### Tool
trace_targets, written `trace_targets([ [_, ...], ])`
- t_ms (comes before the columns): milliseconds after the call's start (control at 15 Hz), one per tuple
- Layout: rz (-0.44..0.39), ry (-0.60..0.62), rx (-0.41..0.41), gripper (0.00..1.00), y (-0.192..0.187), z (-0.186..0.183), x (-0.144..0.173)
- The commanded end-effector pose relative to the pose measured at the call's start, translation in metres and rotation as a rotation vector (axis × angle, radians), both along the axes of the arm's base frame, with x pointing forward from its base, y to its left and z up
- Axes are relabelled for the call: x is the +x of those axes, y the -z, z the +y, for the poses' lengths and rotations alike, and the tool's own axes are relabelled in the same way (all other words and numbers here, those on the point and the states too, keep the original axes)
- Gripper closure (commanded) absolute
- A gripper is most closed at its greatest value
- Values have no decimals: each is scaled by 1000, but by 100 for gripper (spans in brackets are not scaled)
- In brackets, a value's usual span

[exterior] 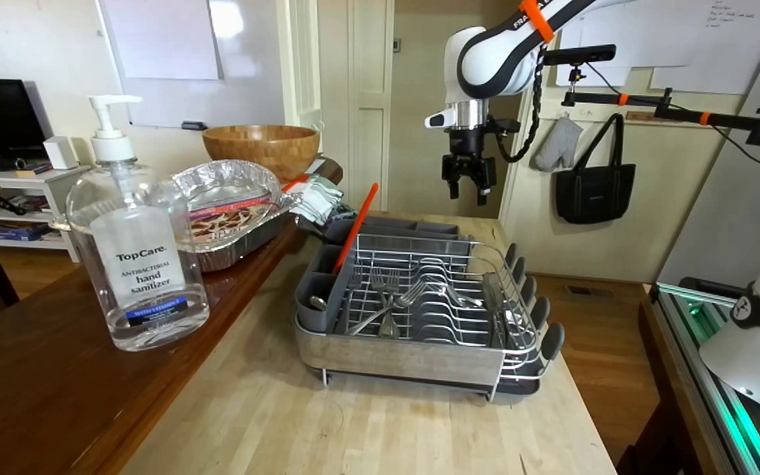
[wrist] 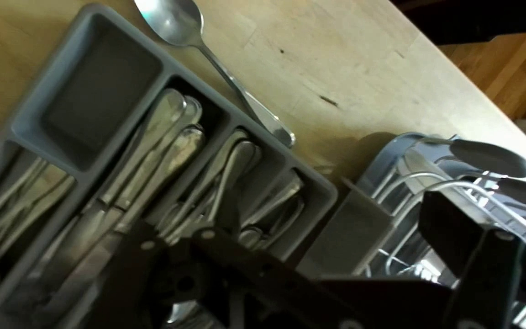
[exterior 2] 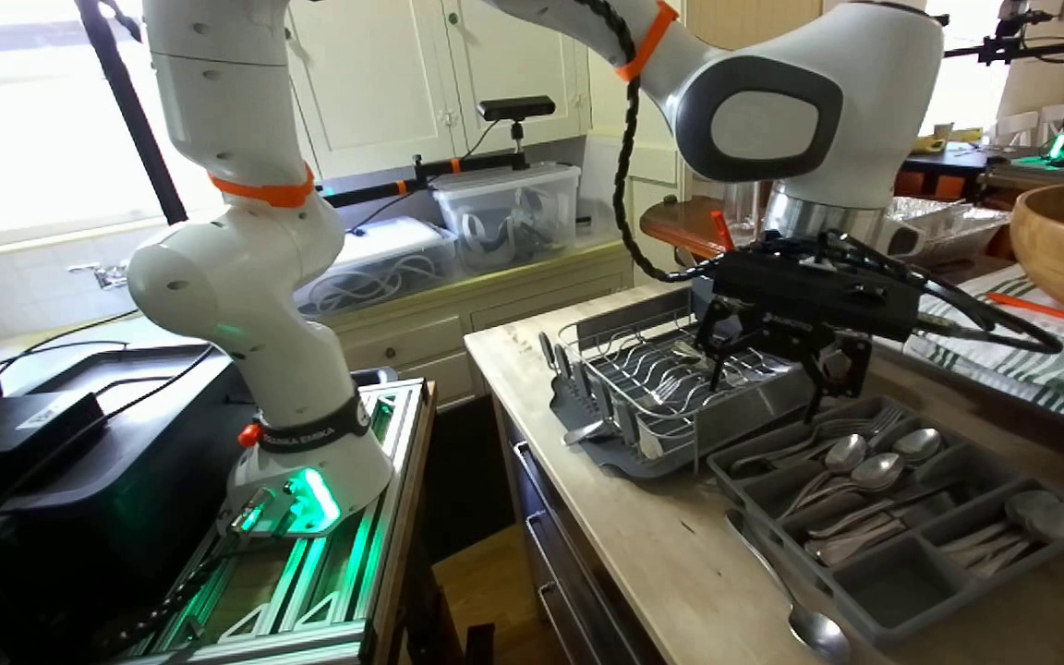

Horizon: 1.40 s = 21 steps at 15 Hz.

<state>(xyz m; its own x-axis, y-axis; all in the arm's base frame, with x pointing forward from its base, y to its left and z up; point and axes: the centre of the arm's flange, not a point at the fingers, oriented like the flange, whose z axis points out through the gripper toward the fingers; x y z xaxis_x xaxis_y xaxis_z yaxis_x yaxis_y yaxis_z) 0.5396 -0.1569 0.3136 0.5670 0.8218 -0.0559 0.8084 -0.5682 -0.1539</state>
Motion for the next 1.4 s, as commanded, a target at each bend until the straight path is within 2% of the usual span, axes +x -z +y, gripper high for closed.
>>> trace_targets([
  [0,55,-182,14,0,-2,31,-21],
  [67,25,-99,15,0,-1,19,-6],
  [200,36,-145,20,0,0,31,-9],
  [533,41,-180,13,0,3,33,-6],
  [733,39,-301,44,0,2,63,6],
  [933,40,-421,84,0,2,106,2],
  [1133,57,-526,103,0,7,152,-14],
  [1333,119,-676,173,0,32,180,-36],
])
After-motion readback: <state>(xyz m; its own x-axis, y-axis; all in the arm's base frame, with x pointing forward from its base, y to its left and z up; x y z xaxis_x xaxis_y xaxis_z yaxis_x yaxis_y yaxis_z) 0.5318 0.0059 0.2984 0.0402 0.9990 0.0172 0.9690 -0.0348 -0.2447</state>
